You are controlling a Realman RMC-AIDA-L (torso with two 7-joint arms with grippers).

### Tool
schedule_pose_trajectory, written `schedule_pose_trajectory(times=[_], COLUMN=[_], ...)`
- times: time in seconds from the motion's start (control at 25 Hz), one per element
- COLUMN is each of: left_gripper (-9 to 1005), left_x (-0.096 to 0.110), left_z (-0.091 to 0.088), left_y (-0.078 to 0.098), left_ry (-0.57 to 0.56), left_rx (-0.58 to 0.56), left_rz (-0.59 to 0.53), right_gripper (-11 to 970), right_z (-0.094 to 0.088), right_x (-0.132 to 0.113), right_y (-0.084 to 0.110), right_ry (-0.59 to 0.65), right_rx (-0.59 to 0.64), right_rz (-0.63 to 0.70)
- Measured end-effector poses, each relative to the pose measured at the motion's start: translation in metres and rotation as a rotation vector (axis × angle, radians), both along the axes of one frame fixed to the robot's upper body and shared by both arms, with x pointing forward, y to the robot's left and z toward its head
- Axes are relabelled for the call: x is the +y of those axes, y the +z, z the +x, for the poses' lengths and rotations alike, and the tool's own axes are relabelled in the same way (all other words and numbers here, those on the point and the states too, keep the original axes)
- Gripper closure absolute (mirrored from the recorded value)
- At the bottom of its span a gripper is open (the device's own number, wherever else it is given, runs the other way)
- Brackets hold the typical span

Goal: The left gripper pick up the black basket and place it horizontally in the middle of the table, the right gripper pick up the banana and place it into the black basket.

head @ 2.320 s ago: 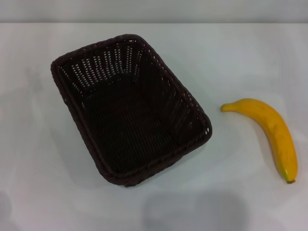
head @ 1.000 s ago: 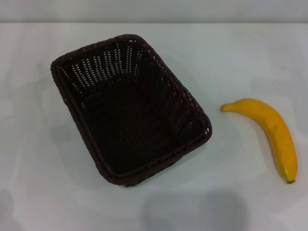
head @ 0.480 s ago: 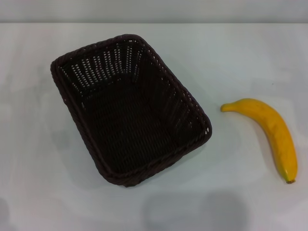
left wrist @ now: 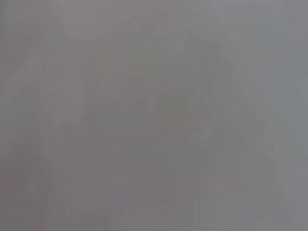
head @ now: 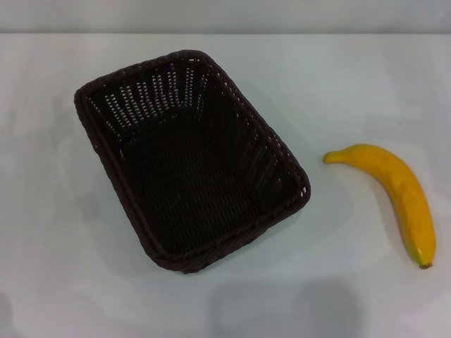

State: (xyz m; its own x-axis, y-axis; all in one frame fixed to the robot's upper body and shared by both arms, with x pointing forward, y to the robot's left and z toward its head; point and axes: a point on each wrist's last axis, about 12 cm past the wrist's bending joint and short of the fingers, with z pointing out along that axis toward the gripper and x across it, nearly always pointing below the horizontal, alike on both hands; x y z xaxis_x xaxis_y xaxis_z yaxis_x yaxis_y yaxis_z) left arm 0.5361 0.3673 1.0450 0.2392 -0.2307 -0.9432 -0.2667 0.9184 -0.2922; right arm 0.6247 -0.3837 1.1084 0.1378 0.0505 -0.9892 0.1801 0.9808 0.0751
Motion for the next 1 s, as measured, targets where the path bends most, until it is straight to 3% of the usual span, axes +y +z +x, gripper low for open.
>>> schedule_pose_trajectory(times=[0.6, 0.76, 1.0], left_gripper=[297, 297, 298], left_x=[0.002, 0.001, 0.007], left_z=[0.002, 0.014, 0.045], left_y=[-0.002, 0.003, 0.026], left_ry=[-0.038, -0.149, -0.403], left_rx=[0.006, 0.037, 0.142], left_rz=[-0.064, -0.096, -0.18], right_gripper=[234, 234, 234], right_z=[-0.002, -0.003, -0.002], right_x=[0.003, 0.004, 0.008], right_y=[-0.004, -0.005, -0.006], right_ry=[0.034, 0.036, 0.055], right_rx=[0.013, 0.016, 0.011], right_rz=[0.018, 0.021, 0.037])
